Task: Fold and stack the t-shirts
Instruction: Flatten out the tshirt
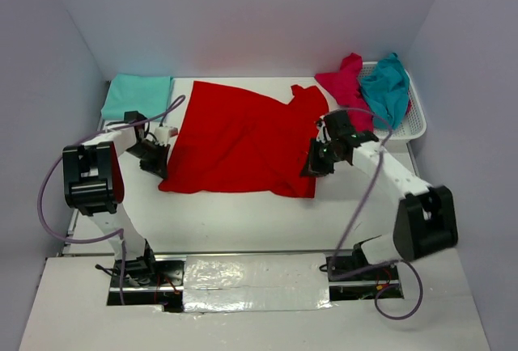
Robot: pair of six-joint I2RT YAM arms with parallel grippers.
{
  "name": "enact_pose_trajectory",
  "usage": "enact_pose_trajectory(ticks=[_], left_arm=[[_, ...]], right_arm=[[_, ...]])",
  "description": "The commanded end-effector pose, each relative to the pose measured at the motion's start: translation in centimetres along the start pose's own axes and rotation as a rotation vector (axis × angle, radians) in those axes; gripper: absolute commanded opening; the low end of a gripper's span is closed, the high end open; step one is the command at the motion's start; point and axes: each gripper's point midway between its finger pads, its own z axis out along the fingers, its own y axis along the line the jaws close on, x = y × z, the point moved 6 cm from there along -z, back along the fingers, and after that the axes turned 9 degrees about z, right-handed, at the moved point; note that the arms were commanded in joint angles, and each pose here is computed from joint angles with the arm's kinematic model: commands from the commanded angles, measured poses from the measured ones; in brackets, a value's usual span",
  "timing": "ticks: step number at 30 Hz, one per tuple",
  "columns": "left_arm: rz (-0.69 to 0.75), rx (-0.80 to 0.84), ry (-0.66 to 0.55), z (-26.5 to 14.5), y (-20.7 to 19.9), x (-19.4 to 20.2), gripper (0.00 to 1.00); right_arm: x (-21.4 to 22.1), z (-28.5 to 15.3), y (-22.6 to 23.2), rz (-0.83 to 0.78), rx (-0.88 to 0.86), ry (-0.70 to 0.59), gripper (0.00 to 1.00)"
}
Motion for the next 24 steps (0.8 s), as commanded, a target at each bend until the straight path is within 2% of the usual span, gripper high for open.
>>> enact_pose_trajectory(ticks=[1, 4, 5, 6, 7, 8, 9, 11, 12, 13, 14, 15, 16, 19, 20, 21, 23, 24], left_arm=[[0.05, -0.059, -0.004, -1.4, 0.4, 0.0, 0.0], [0.061, -0.084, -0.013, -1.9, 0.9, -0.5, 0.0], [0.058, -0.094, -0.013, -2.0, 1.1, -0.6, 0.0], [0.056, -0.098, -0.013, -2.1, 1.3, -0.9, 0.0], [0.054, -0.099, -0.014, -2.1, 1.4, -1.0, 0.0], [0.049, -0.094, -0.009, -1.9, 1.5, -1.0, 0.0], [0.049, -0.1, -0.015, -2.0, 1.6, -1.3, 0.0], [0.041, -0.108, -0.017, -2.0, 1.8, -1.5, 0.0], [0.039, -0.106, -0.017, -2.0, 1.8, -1.5, 0.0], [0.037, -0.106, -0.023, -2.0, 1.8, -1.6, 0.0], [0.032, -0.104, -0.021, -1.9, 1.8, -1.6, 0.0], [0.032, -0.103, -0.023, -1.9, 1.8, -1.6, 0.0], [0.031, -0.1, -0.022, -1.8, 1.8, -1.6, 0.0], [0.024, -0.086, -0.009, -1.6, 1.6, -1.3, 0.0], [0.026, -0.077, 0.0, -1.5, 1.4, -1.0, 0.0], [0.026, -0.076, 0.0, -1.7, 1.3, -0.9, 0.0], [0.026, -0.073, -0.003, -2.0, 0.9, -0.6, 0.12], [0.023, -0.073, -0.01, -2.3, 0.9, -0.5, 0.19]], right_arm=[[1.7, -6.1, 5.5, -0.039, -0.319, -0.001, 0.0], [-0.2, -7.2, 7.7, -0.064, -0.413, -0.039, 0.0], [-1.7, -5.0, 7.0, -0.034, -0.347, -0.017, 0.0], [-3.6, -4.7, 7.3, -0.044, -0.326, -0.041, 0.0], [-4.8, -3.3, 6.7, -0.031, -0.282, -0.023, 0.04], [-5.9, 0.4, 5.2, 0.016, -0.213, 0.057, 0.05], [-8.3, 0.8, 4.7, 0.017, -0.196, 0.028, 0.05], [-11.3, 4.3, 1.6, 0.101, -0.096, 0.042, 0.28], [-14.0, 3.8, 2.4, 0.094, -0.106, -0.016, 0.35], [-15.4, 5.3, 1.6, 0.125, -0.076, -0.007, 0.55], [-16.8, 5.5, 1.7, 0.13, -0.066, -0.025, 0.7], [-19.6, 3.7, 3.0, 0.1, -0.064, -0.093, 0.83], [-20.7, 4.7, 2.6, 0.105, -0.037, -0.086, 0.99], [-22.8, 2.1, 3.6, 0.071, -0.012, -0.149, 1.0], [-22.7, -0.1, 4.4, 0.043, -0.025, -0.192, 1.0], [-21.6, 0.4, 3.5, 0.034, -0.012, -0.186, 1.0], [-19.9, -3.5, 4.3, -0.032, -0.024, -0.288, 1.0], [-18.0, -2.2, 2.9, -0.039, 0.001, -0.268, 1.0]])
